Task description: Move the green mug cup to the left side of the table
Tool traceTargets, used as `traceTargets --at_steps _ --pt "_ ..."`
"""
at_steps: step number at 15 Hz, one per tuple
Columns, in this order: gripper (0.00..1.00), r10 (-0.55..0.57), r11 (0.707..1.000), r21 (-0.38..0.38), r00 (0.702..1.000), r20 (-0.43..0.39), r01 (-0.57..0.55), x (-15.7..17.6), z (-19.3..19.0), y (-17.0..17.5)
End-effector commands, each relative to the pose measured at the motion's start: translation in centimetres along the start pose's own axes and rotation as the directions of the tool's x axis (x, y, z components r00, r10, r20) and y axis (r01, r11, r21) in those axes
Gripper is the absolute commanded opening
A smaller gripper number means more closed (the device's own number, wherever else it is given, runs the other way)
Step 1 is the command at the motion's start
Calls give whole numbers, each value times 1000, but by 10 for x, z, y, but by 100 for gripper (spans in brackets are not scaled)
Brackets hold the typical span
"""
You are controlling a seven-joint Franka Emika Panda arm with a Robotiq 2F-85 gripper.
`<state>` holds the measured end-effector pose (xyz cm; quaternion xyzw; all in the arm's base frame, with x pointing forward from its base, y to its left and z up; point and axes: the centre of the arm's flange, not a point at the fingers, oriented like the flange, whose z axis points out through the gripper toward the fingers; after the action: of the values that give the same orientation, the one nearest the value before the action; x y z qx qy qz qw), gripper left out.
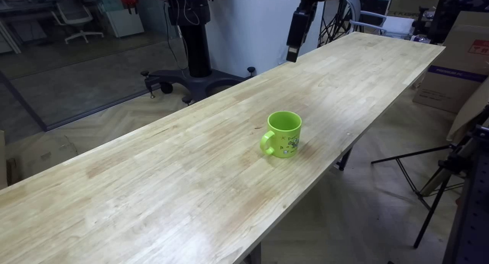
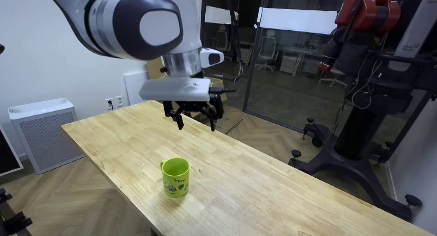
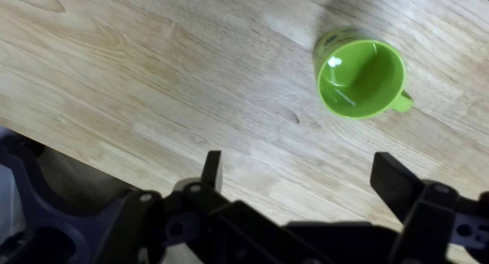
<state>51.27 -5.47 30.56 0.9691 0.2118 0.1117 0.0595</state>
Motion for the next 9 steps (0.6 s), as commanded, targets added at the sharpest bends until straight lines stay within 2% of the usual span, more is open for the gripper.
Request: traceTargets --at_steps 1,2,4,6,8,9 --pt "100 -33 990 132 993 -109 48 -1 16 -4" --pt "100 -21 998 66 998 -56 24 3 13 -16" --pt "100 -30 994 101 997 -76 38 7 18 -27" --pt "100 -30 994 103 996 -80 38 7 17 -28" --pt "100 -23 989 147 999 -45 29 4 19 -29" --pt "100 -14 981 193 1000 -1 14 1 19 -31"
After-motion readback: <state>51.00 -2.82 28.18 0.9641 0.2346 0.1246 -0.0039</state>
